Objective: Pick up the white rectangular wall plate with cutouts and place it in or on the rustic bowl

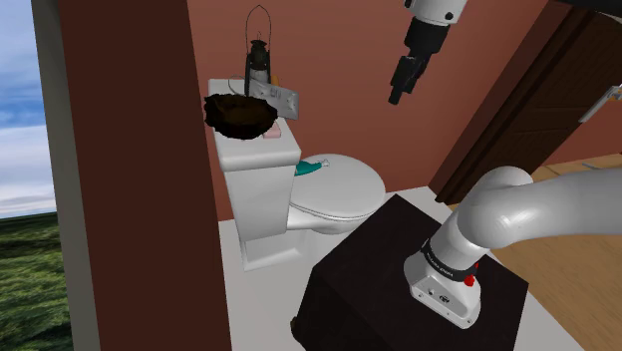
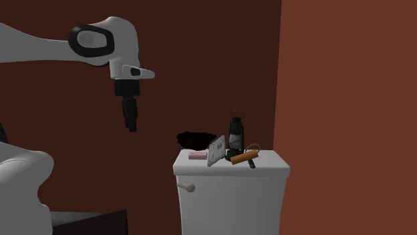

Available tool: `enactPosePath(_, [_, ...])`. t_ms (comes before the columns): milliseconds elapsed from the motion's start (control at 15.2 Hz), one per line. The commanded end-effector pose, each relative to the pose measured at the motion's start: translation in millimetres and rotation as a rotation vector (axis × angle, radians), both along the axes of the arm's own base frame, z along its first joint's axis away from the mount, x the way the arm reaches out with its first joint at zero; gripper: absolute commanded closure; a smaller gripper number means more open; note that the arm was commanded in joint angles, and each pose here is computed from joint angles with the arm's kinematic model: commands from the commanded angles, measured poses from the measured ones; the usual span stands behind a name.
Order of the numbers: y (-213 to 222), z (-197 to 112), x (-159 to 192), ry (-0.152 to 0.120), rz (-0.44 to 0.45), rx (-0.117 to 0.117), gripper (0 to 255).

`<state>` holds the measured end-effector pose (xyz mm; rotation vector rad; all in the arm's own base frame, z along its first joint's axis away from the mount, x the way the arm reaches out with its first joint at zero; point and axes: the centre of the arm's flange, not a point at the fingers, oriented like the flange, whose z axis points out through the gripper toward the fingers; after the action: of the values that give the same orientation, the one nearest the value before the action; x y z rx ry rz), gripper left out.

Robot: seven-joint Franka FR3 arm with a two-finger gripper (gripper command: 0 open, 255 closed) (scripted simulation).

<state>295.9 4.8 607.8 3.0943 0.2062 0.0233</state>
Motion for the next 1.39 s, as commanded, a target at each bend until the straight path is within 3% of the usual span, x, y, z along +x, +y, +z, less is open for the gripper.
enactPosePath(0, [0, 0, 0, 0.0, 0.0, 0.0, 0])
enactPosePath(660, [-101, -44, 105, -0.092, 0.23, 0.316, 0])
enactPosePath(1320, [-158, -103, 234, -0.184, 0.46, 0.631, 0])
